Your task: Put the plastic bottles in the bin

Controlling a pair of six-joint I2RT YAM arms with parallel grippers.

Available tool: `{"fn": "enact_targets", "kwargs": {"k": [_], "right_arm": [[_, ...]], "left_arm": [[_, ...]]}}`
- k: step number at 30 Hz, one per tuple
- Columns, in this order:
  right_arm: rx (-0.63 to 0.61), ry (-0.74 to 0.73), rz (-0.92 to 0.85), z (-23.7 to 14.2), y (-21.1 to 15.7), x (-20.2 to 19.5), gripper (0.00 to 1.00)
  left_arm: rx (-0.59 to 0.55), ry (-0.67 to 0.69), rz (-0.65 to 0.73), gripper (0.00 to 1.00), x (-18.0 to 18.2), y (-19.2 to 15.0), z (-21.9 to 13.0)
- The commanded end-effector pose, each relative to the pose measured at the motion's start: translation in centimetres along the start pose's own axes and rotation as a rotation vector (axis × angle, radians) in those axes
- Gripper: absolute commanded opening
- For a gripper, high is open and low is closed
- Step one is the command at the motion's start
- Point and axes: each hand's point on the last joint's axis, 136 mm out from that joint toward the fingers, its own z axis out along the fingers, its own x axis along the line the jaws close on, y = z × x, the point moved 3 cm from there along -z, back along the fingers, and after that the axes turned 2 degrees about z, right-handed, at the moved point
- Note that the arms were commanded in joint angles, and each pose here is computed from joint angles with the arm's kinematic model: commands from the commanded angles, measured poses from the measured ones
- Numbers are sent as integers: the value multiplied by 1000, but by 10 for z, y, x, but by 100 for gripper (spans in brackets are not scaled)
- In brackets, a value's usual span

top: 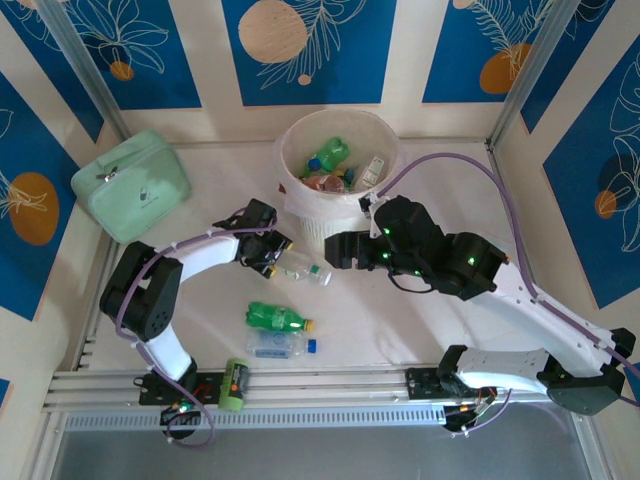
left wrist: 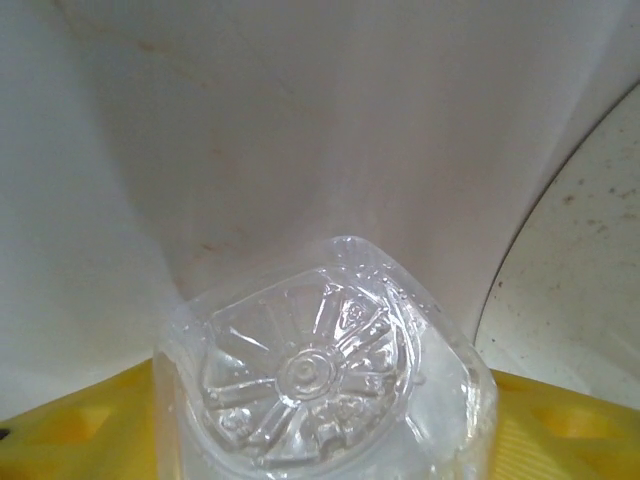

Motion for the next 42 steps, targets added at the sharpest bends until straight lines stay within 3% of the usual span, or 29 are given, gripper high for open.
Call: {"fn": "enact_targets", "kwargs": {"k": [1, 8, 17, 23, 25, 31, 37, 42], "right_arm": [[-19, -11, 12, -5, 0, -3, 80], [-30, -5, 7, -12, 4, 0, 79], [-29, 45, -2, -15, 9, 11, 79], [-16, 110, 2, -15, 16, 21, 80], [15, 145, 0, -12, 16, 26, 85], [112, 149, -83, 4, 14, 42, 94], [110, 114, -113, 13, 20, 45, 94], [118, 100, -126, 18, 21, 44, 92]], "left_arm": [[12, 18, -1, 58, 0, -3, 4], [25, 8, 12, 51, 7, -6, -1], [-6, -179, 170, 49, -7, -10, -67], [-64, -481, 199, 46, -26, -4, -135], [-71, -614, 229, 45, -40, -6, -161], [21, -871, 384, 44, -76, -30, -219], [58, -1059, 490, 43, -95, -49, -261], [75, -1134, 523, 43, -100, -56, -280]]}}
